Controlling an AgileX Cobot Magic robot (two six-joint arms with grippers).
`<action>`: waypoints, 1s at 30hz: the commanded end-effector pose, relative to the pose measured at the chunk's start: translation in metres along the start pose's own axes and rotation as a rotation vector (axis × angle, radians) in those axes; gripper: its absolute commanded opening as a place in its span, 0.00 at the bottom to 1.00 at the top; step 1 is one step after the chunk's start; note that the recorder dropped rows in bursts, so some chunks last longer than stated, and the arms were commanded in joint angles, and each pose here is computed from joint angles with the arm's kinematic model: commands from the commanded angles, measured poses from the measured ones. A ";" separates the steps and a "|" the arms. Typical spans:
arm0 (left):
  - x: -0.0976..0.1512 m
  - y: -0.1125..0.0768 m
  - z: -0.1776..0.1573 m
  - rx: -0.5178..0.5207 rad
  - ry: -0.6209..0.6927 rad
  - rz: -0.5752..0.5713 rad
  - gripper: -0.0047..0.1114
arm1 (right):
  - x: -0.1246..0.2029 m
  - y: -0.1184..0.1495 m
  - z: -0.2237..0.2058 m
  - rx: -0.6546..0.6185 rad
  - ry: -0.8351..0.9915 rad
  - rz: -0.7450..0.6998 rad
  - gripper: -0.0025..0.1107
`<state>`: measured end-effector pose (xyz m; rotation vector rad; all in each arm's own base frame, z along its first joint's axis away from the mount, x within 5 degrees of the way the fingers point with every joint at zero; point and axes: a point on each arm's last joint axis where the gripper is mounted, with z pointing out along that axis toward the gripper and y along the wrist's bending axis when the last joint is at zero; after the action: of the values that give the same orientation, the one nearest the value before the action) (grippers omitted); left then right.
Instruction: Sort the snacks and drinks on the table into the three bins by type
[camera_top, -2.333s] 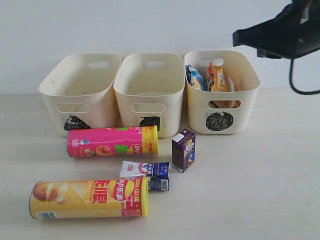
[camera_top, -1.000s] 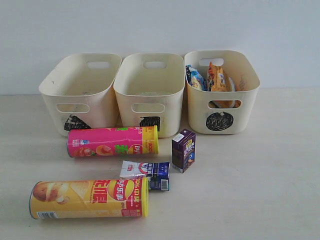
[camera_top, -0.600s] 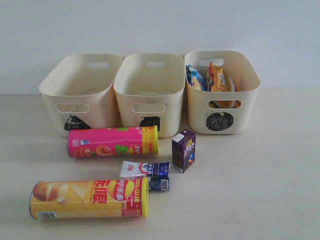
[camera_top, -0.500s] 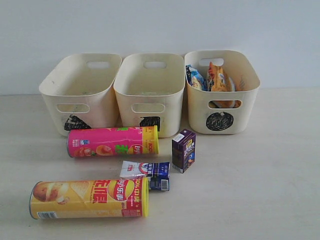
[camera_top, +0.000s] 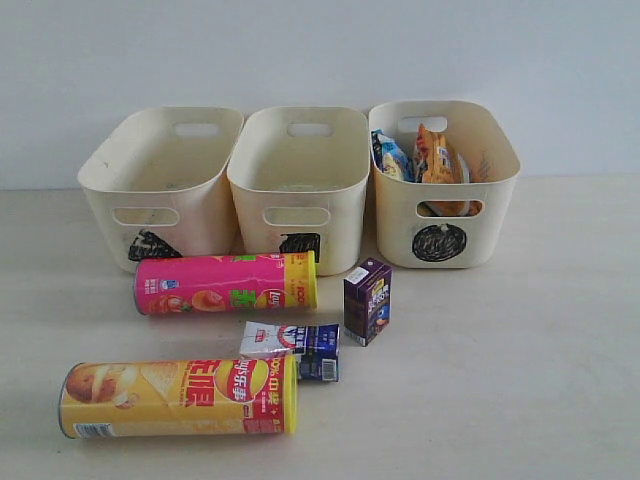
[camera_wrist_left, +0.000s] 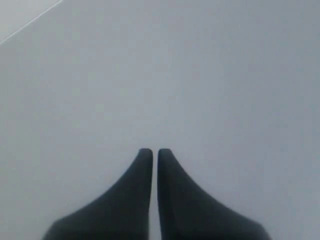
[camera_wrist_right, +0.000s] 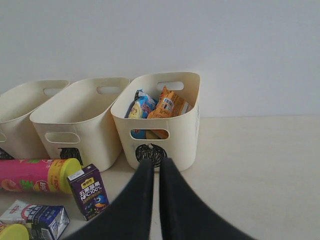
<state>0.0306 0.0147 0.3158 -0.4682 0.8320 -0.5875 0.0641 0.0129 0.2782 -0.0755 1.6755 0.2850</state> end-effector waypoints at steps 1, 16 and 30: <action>-0.023 -0.038 0.023 0.147 -0.022 0.154 0.08 | 0.002 -0.001 0.001 0.006 0.010 -0.013 0.04; 0.006 -0.046 0.102 -0.124 1.176 0.836 0.08 | 0.003 -0.001 0.001 0.006 0.015 -0.003 0.04; 0.108 -0.041 0.126 0.346 1.893 0.670 0.08 | 0.004 -0.001 0.001 0.012 0.028 0.003 0.04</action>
<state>0.1660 -0.0563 0.3611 0.7914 2.4331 -0.3940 0.0640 0.0125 0.2764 -0.0695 1.6958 0.2812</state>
